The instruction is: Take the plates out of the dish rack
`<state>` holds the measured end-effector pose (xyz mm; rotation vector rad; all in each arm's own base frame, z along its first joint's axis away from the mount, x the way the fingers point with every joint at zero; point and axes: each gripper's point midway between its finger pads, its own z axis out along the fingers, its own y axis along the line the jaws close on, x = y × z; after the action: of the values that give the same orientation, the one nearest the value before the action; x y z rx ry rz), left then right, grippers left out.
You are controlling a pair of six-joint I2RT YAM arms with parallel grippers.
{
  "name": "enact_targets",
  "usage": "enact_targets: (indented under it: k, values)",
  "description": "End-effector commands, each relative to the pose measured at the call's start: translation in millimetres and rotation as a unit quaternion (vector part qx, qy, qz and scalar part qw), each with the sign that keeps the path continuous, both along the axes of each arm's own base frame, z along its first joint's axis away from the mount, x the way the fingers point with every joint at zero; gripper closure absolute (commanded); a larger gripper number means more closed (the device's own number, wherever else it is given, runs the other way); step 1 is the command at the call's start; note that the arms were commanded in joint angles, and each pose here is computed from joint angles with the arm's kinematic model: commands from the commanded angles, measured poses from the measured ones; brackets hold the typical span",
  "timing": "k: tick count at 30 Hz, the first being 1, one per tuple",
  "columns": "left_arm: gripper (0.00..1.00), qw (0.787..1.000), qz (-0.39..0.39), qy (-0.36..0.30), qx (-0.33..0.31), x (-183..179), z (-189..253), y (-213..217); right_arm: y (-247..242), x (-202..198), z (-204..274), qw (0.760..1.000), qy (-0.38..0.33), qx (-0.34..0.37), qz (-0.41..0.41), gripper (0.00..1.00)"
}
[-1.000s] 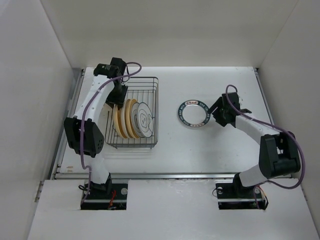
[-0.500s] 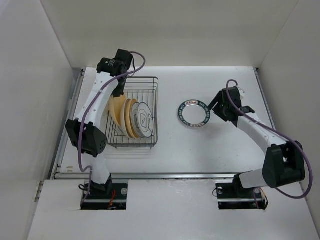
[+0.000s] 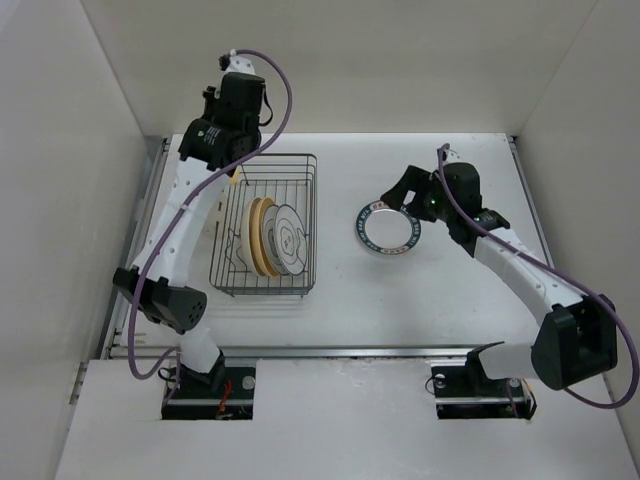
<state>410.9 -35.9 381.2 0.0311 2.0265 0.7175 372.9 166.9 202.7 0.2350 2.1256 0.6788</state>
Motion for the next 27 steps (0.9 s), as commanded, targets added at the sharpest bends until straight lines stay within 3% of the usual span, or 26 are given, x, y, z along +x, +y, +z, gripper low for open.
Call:
enact_targets:
  k: [1,4,7,11,12,15,22,25,26,27]
  values:
    - [1.00,0.987,-0.013,-0.140,-0.083,-2,69,-4,41,3,71,0.986,-0.115,0.063,0.106,0.11]
    - [1.00,0.980,-0.072,-0.119,-0.145,4,61,-33,51,12,85,0.982,-0.128,0.080,0.112,0.11]
    - [1.00,0.963,-0.165,-0.048,-0.207,8,28,-79,60,18,99,0.976,-0.146,0.096,0.130,0.11]
    - [1.00,0.902,-0.277,0.053,-0.328,-1,-12,-129,78,24,99,0.968,-0.133,0.130,0.166,0.11]
    - [1.00,0.871,-0.318,0.083,-0.365,-11,-17,-148,82,25,100,0.967,-0.127,0.142,0.172,0.11]
    - [1.00,0.834,-0.363,0.117,-0.399,-24,-26,-167,94,30,90,0.959,-0.119,0.163,0.196,0.13]
    - [1.00,0.799,-0.385,0.173,-0.428,-35,-49,-183,105,35,54,0.956,-0.080,0.188,0.212,0.14]
    - [1.00,0.790,-0.390,0.186,-0.436,-36,-55,-188,110,39,38,0.954,-0.058,0.194,0.219,0.26]
    - [1.00,0.787,-0.390,0.191,-0.438,-35,-59,-190,113,40,35,0.953,-0.050,0.199,0.223,0.43]
    - [1.00,0.783,-0.388,0.202,-0.442,-36,-64,-191,116,38,35,0.948,-0.055,0.203,0.238,0.52]
